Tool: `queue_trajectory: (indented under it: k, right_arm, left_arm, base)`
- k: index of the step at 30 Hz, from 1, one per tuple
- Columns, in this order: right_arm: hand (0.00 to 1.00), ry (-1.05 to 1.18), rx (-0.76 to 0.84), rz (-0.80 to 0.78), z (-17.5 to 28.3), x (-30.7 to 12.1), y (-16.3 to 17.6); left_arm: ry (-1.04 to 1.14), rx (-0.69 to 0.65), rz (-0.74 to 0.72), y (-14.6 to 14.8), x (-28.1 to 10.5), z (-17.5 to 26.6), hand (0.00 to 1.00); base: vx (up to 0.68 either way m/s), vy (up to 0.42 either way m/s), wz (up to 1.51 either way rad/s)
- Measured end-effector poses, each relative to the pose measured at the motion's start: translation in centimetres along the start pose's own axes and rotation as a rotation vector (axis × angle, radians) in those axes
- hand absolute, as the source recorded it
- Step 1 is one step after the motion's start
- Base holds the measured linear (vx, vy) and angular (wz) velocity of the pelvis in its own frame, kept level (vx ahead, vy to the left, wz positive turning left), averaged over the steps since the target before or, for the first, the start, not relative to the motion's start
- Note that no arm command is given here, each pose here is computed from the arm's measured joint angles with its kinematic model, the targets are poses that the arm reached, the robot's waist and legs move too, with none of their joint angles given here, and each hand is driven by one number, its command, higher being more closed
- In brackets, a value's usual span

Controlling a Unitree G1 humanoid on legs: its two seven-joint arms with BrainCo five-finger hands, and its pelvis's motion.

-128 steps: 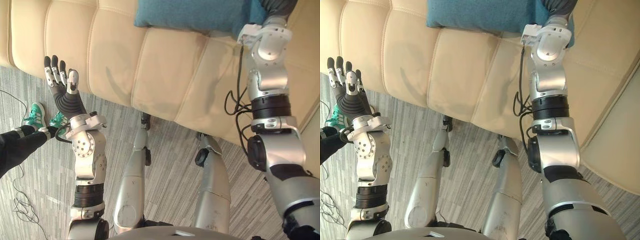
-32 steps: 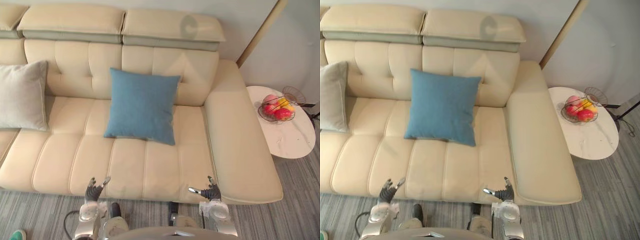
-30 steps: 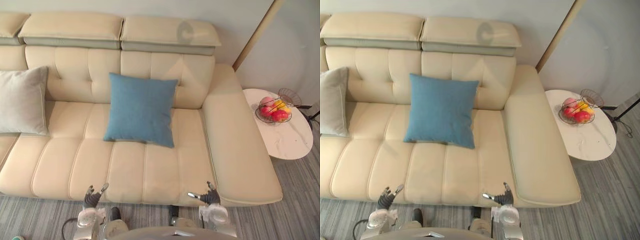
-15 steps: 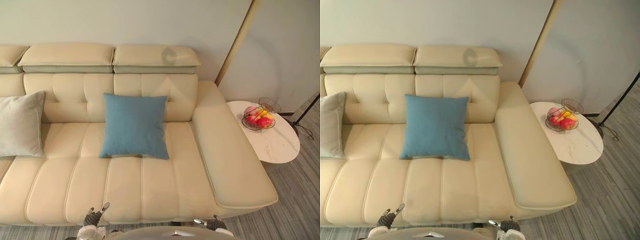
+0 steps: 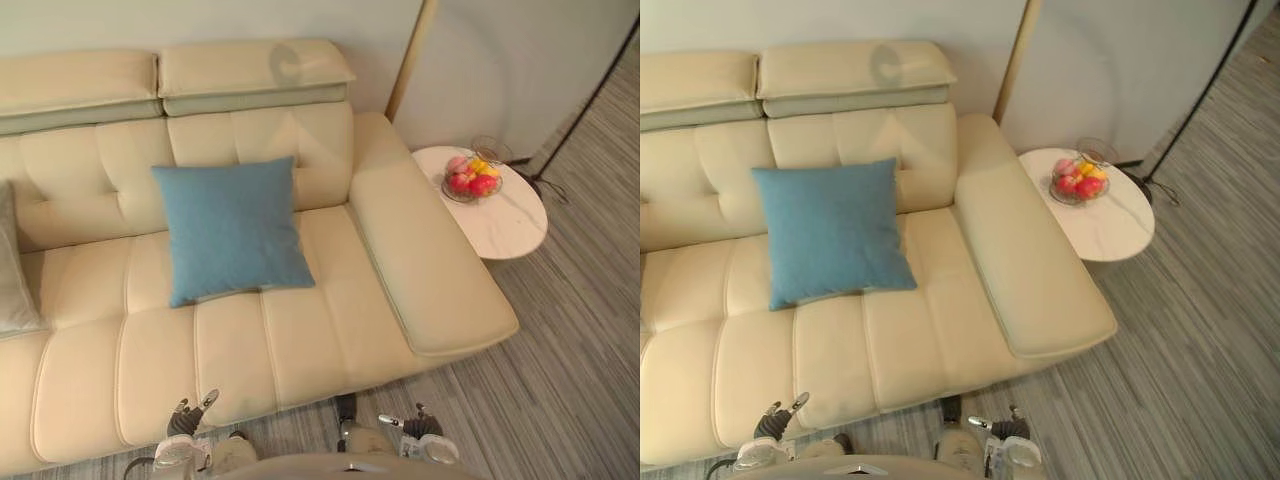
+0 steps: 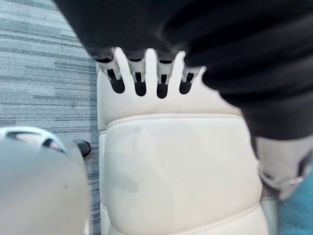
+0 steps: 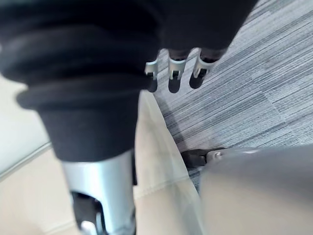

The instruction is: Pick up cushions and gather them together orderly.

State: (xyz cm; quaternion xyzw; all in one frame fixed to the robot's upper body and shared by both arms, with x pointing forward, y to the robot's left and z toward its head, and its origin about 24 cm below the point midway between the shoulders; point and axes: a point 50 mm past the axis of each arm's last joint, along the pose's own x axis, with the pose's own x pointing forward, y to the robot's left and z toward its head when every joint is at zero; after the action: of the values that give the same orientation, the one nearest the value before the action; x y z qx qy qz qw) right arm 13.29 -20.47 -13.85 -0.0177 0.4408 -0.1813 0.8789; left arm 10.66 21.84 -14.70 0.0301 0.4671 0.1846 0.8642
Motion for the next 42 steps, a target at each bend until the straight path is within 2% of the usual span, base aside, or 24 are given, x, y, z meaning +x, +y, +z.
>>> queue_trajectory:
  k: [3,5,7,12,17,23,27,42]
  right_arm:
    - [0.0,0.061,-0.013,0.047,-1.7,-0.6,1.9]
    - [0.0,0.018,-0.013,0.062,-0.2,-0.2,2.6]
    - [0.0,-0.024,-0.036,0.058,1.4,0.3,2.3]
    - [0.0,-0.088,-0.054,0.063,3.8,0.9,2.5]
    - [0.0,-0.059,-0.048,0.037,2.7,0.7,2.1]
    - [0.0,0.017,-0.029,-0.032,0.1,0.4,-0.3]
    - [0.0,0.125,0.031,-0.021,-2.9,-0.6,0.6]
    - [0.0,0.194,0.038,-0.054,-3.4,0.0,-0.6]
  left_arm:
    - [-0.03,0.023,0.039,1.8,0.2,0.7,0.0]
    - [-0.031,0.006,0.046,1.9,0.3,1.0,0.0]
    - [-0.009,-0.027,0.014,0.5,-0.1,0.2,0.0]
    - [-0.035,-0.011,-0.005,-0.3,0.1,1.1,0.0]
    - [-0.034,0.005,-0.02,-0.7,0.0,1.1,0.0]
    - [-0.015,-0.015,-0.039,-1.6,-0.1,0.8,0.0]
    - [0.02,0.01,-0.019,-0.5,-0.1,-0.2,0.0]
    - [0.106,0.036,-0.05,-0.9,-0.2,-1.9,0.0]
  base:
    - [0.08,-0.027,0.56]
    - [-0.05,-0.078,0.04]
    - [-0.31,0.008,-0.19]
    - [-0.22,-0.049,0.01]
    - [-0.23,-0.076,0.19]
    - [-0.11,0.085,-0.04]
    - [-0.14,0.146,0.04]
    - [-0.03,0.013,0.02]
